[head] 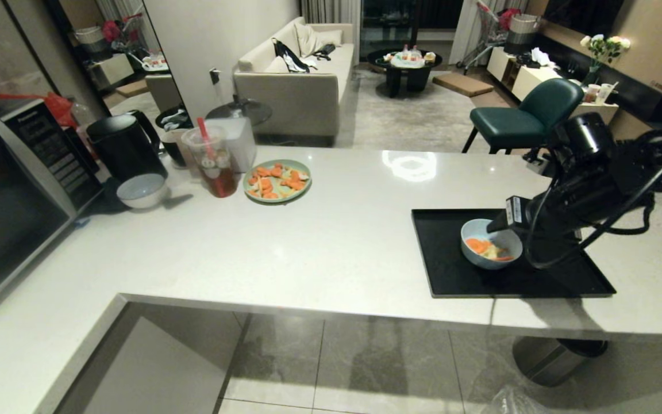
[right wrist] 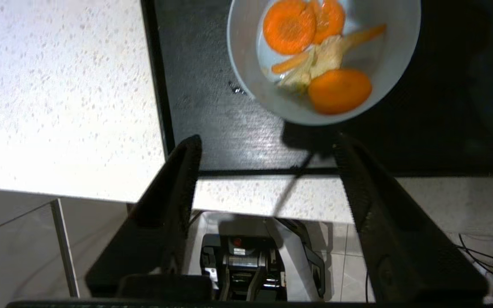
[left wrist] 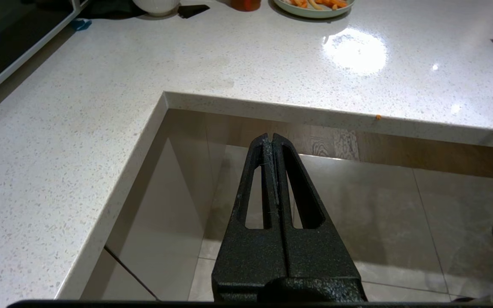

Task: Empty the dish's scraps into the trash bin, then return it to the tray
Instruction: Pick up the bowl with leftover food

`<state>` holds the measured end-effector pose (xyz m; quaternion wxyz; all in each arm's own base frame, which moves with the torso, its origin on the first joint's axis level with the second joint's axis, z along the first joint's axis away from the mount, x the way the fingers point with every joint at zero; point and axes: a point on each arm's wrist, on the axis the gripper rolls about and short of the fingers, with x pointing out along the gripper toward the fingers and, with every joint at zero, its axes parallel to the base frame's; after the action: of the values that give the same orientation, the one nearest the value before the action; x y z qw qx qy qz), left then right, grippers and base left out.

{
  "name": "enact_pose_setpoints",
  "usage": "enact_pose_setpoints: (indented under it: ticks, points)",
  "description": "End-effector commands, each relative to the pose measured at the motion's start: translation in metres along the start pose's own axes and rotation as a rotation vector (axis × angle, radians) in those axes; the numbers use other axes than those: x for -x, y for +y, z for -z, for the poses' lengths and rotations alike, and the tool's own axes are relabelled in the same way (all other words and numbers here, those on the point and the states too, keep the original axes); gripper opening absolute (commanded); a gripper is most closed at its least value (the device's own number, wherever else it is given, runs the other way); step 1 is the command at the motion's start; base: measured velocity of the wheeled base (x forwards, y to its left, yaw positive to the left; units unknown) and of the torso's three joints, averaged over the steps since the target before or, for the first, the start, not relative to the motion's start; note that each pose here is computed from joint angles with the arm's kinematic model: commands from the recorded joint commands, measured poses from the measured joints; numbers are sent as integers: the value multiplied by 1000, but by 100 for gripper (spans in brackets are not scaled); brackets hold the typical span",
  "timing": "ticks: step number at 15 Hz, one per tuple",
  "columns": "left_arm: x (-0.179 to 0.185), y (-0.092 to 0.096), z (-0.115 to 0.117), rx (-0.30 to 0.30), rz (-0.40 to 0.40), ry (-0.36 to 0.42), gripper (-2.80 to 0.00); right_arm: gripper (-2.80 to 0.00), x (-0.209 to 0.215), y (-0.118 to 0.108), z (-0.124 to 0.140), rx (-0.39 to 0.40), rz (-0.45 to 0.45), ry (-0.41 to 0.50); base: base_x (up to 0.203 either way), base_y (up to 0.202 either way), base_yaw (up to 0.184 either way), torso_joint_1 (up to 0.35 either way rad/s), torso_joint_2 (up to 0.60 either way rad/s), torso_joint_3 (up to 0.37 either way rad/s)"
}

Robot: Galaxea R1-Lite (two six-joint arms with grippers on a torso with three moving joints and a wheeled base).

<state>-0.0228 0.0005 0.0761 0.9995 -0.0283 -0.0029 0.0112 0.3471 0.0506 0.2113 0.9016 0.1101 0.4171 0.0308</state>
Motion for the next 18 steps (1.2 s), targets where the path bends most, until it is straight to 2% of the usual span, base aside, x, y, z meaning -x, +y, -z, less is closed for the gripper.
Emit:
enact_pose_setpoints:
  ticks: [1,7,10,13,18]
  points:
    - [0,0,0,1,0,1,-280,0,-14,-6,-9,-18,19,19,0,0,0,0,0,0]
    - [0,0,0,0,0,0,-280,0,1,-37,-30,-91,71,-31,0,0,0,0,0,0]
    - [0,0,0,0,0,1,-280,0,-2,-64,-36,-133,120,-33,0,0,0,0,0,0]
    - [0,0,0,0,0,0,-280,0,-12,-78,-34,-125,146,9,0,0,0,0,0,0]
    - [0,0,0,0,0,1,-280,0,-47,-87,-26,-143,160,86,0,0,0,0,0,0]
